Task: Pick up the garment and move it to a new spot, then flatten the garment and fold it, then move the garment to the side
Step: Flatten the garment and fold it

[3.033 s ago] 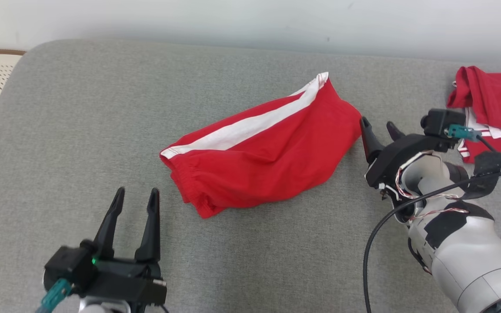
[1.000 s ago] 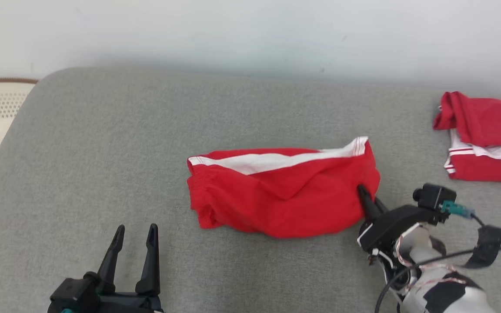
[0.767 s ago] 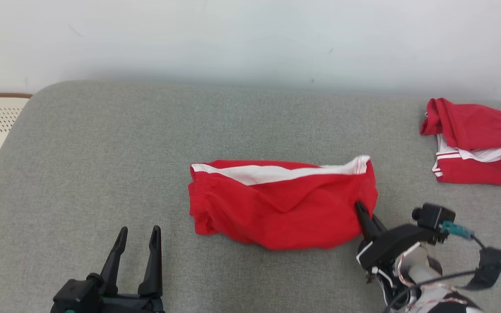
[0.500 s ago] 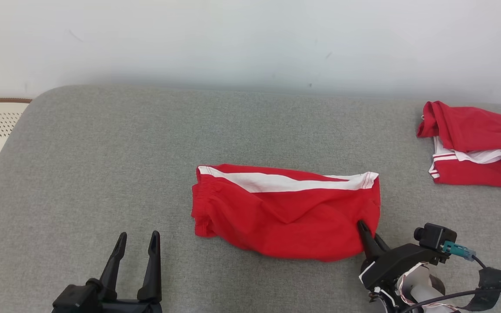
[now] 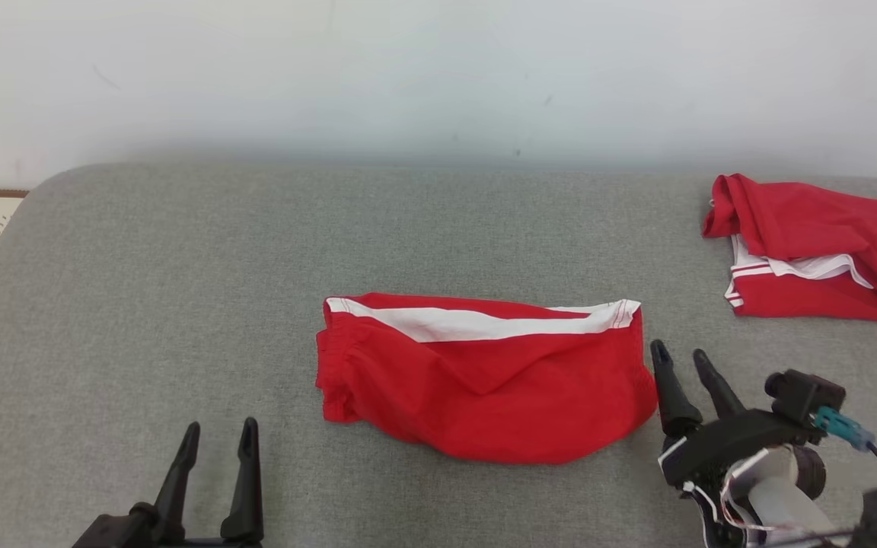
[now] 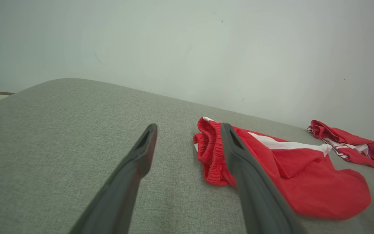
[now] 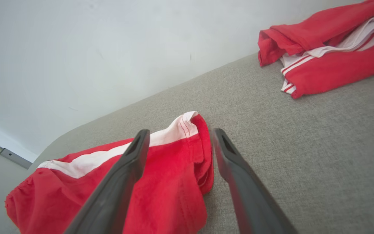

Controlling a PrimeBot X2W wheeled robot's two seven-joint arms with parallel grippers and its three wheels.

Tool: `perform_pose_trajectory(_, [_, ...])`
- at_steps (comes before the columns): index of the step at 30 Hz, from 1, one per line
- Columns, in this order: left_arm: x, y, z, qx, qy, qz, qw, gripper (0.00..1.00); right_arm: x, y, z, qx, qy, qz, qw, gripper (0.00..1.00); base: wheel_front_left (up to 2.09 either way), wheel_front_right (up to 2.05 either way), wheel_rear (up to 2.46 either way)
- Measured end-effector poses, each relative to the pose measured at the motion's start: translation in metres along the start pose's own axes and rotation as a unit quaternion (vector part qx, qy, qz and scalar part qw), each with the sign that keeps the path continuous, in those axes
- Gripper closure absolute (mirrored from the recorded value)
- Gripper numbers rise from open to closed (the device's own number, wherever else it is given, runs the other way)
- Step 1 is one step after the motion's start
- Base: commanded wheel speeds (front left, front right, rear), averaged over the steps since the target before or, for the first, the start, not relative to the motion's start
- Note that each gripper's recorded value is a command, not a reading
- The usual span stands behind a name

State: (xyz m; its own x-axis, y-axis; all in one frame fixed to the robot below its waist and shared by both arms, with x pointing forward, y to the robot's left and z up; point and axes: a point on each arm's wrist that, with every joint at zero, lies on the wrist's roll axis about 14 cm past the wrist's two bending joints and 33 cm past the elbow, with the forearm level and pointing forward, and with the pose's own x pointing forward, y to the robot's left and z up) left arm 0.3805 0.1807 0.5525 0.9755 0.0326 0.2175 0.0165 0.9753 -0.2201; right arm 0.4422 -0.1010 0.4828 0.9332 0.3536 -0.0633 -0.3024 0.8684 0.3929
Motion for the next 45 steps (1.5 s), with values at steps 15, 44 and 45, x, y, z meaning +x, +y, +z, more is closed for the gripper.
perform_pose_trajectory(15, [0.003,0.002,0.0,0.014,-0.002,0.002,1.0,0.0,-0.049,-0.003,0.041,-0.075,-0.112,-0.038,0.99,0.0,0.0,0.0,0.0])
perform_pose_trajectory(44, [-0.013,0.021,-0.002,0.079,0.01,0.019,0.997,0.0,-0.081,0.02,0.047,-0.135,-0.129,-0.035,0.982,0.0,0.0,0.0,0.0])
perform_pose_trajectory(45, [-0.014,0.022,-0.002,0.079,0.011,0.02,0.997,0.0,-0.08,0.021,0.047,-0.135,-0.129,-0.033,0.982,0.0,0.0,0.0,0.0])
